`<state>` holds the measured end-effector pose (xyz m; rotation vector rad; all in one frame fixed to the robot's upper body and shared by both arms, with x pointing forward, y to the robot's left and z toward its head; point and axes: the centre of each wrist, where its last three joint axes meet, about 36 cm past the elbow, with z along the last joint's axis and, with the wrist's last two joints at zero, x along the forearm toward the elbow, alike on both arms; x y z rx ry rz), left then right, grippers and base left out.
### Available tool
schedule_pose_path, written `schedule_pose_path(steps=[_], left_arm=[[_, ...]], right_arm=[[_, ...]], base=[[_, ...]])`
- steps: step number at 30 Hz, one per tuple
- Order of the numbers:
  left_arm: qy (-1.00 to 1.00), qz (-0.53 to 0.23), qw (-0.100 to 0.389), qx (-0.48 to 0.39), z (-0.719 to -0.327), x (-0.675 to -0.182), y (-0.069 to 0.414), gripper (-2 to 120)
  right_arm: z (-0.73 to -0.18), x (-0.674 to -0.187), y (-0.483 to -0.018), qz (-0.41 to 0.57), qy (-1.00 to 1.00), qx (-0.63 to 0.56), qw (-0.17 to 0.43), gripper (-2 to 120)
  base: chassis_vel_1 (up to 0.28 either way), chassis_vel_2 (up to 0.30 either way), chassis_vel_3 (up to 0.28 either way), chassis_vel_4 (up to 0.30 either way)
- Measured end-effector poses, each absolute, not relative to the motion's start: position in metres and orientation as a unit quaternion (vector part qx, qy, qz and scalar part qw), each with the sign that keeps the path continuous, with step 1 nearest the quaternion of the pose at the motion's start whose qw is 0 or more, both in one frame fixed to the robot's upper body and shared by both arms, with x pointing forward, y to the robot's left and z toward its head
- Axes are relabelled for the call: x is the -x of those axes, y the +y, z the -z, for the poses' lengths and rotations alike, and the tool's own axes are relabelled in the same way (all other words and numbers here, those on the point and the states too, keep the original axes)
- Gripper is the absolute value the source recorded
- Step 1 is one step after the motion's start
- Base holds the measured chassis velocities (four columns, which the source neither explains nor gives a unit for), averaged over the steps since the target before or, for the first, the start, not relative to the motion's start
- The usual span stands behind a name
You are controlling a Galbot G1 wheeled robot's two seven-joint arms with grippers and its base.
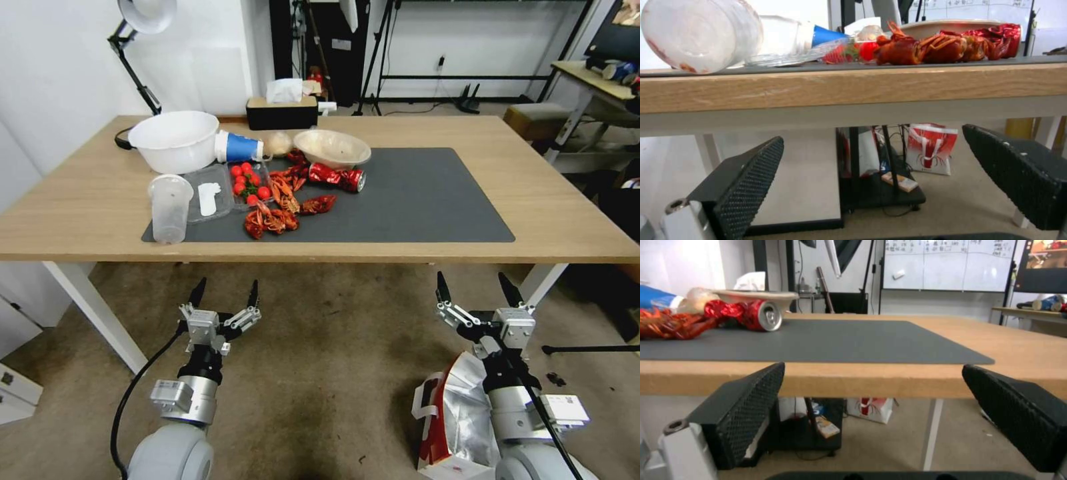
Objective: Pick up the food delivery bag from the floor and place it on the table.
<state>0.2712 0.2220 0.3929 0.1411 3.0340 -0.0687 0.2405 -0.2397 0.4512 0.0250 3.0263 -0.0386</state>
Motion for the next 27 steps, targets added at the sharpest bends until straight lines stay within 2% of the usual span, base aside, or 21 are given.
schedule_pose_path(steps=[27], left_arm=[[0.997,0.022,0.058,-0.045,-0.3993,-0.2698,0.222,99]], right_arm=[[-0.4469,-0.242,-0.2398,0.009,0.999,-0.004,0.05,100]], base=[[0.0,0.0,0.0,0.0]])
